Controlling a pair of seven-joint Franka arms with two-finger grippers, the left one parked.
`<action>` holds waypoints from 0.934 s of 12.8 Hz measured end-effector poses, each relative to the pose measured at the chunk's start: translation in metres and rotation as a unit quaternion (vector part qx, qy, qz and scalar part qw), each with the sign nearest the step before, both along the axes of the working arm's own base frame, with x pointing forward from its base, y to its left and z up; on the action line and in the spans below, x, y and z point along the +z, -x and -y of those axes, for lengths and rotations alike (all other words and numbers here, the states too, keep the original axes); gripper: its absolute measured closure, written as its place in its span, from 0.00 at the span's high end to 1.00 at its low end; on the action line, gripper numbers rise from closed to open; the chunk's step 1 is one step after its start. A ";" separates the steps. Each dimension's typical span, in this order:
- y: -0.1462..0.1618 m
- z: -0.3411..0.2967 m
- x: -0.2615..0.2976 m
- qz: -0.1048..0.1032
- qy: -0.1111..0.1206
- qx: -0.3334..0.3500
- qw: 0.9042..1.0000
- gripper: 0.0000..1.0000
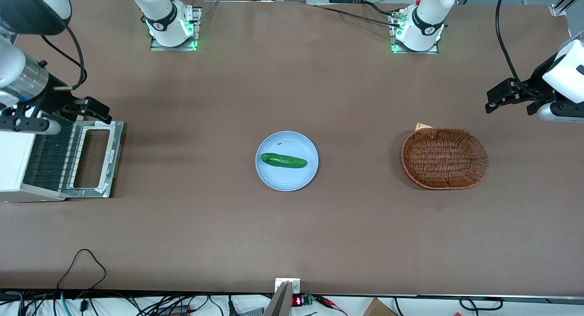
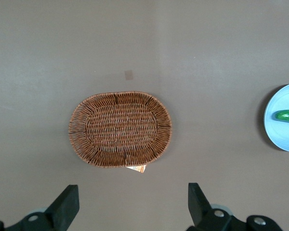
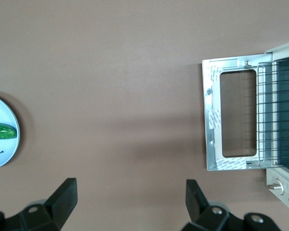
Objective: Open oven door with right arm only
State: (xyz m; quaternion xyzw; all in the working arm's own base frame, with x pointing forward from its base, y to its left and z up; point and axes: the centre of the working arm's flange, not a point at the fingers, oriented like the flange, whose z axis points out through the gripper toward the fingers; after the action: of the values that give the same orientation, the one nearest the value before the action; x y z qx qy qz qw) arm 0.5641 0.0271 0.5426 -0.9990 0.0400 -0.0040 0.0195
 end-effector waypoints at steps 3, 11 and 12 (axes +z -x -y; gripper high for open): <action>0.004 0.000 0.000 -0.001 0.000 0.001 1.000 1.00; 0.008 0.012 0.001 -0.022 0.000 -0.005 1.000 1.00; 0.007 0.012 0.002 -0.024 0.000 -0.005 1.000 1.00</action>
State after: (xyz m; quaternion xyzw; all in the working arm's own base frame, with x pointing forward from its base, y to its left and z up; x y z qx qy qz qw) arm 0.5568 0.0153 0.5444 -0.9986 0.0455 0.0194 0.0182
